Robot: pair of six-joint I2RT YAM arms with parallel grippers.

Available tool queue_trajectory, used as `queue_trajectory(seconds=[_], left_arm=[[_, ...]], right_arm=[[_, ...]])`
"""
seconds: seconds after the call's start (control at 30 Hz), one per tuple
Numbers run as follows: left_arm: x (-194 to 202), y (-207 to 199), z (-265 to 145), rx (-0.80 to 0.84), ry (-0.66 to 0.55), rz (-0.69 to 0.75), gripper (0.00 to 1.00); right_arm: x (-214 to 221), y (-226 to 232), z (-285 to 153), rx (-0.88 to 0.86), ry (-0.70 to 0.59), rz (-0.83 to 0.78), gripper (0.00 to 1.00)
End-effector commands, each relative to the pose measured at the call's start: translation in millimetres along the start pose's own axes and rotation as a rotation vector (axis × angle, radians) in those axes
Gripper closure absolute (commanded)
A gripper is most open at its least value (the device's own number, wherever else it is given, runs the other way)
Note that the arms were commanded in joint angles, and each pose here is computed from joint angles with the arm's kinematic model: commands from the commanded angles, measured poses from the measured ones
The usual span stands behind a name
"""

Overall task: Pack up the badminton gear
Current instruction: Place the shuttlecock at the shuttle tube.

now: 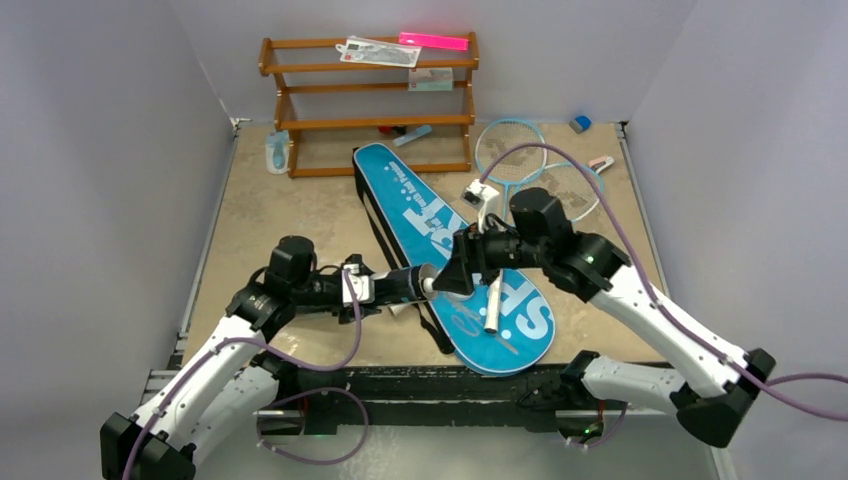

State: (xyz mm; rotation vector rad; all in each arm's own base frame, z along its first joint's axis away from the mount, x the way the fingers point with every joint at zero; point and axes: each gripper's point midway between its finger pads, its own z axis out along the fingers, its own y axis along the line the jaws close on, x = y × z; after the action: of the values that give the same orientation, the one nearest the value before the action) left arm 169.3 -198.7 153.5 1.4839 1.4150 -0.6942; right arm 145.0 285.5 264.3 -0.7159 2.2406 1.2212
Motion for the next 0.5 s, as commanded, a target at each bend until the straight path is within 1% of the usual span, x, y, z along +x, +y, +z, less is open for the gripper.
queue_trajectory(seconds=[0.0,0.17,0.3,0.47], left_arm=[[-19.8,10.7,-3.5,-0.037,-0.063,0.058,1.00],[-18.5,15.5,-6.3,-0.071,-0.055,0.052,1.00],[-17.0,21.4,-8.7,-0.103,-0.038,0.048,1.00],[-17.0,33.6,-16.8,-0.188,-0.013,0.054,1.00]], right_arm=[[-5.7,-13.5,-34.9,0.167,-0.103,-0.043,0.26],[16.2,-41.6,-50.3,0.297,-0.162,0.017,0.26],[33.3,-70.2,-48.5,0.394,-0.201,0.096,0.27],[68.1,-122.8,-23.9,0.582,-0.130,0.284,0.27]])
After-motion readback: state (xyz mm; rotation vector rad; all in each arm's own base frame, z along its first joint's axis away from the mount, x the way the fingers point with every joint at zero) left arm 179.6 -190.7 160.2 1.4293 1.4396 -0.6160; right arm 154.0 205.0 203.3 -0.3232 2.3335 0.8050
